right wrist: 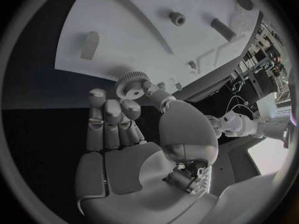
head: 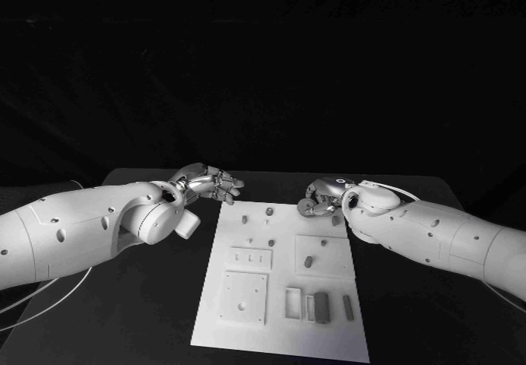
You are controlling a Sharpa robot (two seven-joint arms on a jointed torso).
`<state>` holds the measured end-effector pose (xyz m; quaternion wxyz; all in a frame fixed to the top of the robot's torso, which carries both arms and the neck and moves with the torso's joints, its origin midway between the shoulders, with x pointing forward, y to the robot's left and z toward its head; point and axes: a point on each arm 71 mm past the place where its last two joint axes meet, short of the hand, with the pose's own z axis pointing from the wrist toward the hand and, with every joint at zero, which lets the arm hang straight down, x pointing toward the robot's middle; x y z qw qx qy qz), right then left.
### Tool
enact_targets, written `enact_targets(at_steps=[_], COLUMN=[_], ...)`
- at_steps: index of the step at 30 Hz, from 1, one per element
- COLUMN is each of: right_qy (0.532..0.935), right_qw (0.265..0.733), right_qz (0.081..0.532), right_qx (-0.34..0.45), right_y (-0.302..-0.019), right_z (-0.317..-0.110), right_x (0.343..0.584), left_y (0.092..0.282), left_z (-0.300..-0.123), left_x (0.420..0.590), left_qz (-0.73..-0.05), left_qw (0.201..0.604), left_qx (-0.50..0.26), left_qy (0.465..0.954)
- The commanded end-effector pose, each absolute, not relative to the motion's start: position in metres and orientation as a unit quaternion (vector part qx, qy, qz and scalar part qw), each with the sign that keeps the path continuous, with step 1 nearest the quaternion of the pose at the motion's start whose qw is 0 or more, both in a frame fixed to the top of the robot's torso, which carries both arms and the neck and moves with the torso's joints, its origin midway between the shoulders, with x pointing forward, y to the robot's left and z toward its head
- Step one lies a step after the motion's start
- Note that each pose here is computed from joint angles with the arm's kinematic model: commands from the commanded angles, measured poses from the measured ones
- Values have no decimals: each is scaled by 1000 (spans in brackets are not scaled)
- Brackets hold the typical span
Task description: Assemble the parts on the task board
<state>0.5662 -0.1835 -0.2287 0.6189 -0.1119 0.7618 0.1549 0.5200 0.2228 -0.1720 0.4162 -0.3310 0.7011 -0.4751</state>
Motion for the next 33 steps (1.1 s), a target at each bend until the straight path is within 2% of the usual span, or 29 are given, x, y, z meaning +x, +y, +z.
enact_targets(at_steps=[1,16,25,33], right_qy=[753,739,728,723], right_qw=[627,616,621,625], right_qz=[160,219,228,224], right_qx=[-122,-162,-179,-191], right_y=[-176,-114,-85,-75], right_z=[-223,-215,-214,-216], right_x=[563,541,540,539], left_y=[222,221,219,219], left_z=[-170,-170,-170,-170], left_x=[520,519,520,520], left_qz=[-478,-478,-479,-479], left_qw=[419,418,417,417], left_qx=[-329,-328,-327,-327], left_qy=[699,699,699,699])
